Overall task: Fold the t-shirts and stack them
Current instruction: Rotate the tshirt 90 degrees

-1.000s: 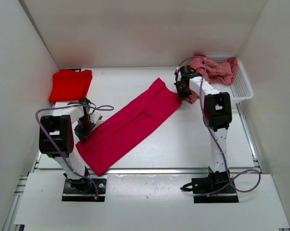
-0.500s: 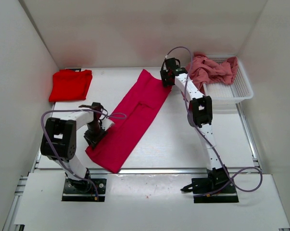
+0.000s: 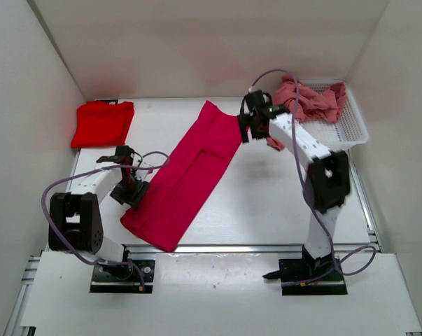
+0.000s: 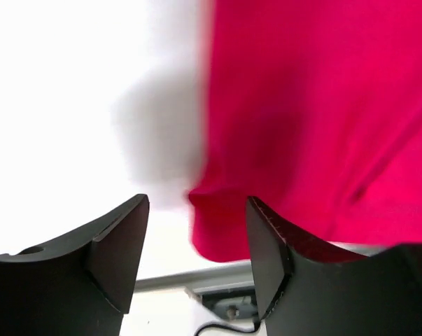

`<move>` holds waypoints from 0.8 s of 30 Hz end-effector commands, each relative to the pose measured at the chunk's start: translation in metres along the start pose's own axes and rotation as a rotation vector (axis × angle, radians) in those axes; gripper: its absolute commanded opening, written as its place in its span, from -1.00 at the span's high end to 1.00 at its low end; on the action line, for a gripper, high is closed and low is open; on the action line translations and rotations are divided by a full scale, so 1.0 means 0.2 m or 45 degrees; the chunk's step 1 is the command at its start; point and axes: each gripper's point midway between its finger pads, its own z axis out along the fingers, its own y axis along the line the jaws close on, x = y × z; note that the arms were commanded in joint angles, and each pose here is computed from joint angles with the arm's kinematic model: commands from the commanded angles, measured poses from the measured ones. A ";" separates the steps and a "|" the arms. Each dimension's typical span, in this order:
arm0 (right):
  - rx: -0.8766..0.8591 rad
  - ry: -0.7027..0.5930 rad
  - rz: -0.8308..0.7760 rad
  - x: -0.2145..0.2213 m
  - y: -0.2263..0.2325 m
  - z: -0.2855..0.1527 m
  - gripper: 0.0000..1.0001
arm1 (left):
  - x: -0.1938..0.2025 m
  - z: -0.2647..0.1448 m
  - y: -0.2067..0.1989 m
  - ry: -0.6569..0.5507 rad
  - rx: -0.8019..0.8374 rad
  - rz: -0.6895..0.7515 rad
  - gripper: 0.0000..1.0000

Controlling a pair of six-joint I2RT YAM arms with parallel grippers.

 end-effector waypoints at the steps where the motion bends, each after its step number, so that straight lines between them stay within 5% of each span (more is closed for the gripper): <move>1: -0.400 -0.047 -0.246 0.34 0.52 -0.45 -0.96 | -0.05 -0.05 0.13 -0.152 -0.131 -0.209 -0.38; 4: -0.680 -0.042 -0.533 0.69 0.89 -0.67 -0.83 | 0.00 -0.05 0.16 -0.214 -0.139 -0.306 -0.39; 8: -1.139 0.066 -0.555 0.84 1.26 -0.82 -0.44 | 0.00 -0.08 0.12 -0.293 -0.146 -0.338 -0.40; 11: -1.235 0.079 -0.641 0.91 1.41 -0.82 -0.40 | 0.01 -0.08 0.10 -0.311 -0.167 -0.326 -0.42; 13: -1.164 0.015 -0.670 0.91 1.48 -0.80 -0.35 | 0.00 -0.13 0.12 -0.358 -0.196 -0.359 -0.46; 18: -0.780 0.267 -0.357 1.02 1.46 -0.59 -0.31 | 0.01 -0.19 0.17 -0.387 -0.232 -0.482 -0.47; 24: -0.488 0.292 -0.266 1.10 1.51 -0.52 -0.34 | 0.03 -0.23 0.20 -0.462 -0.247 -0.524 -0.46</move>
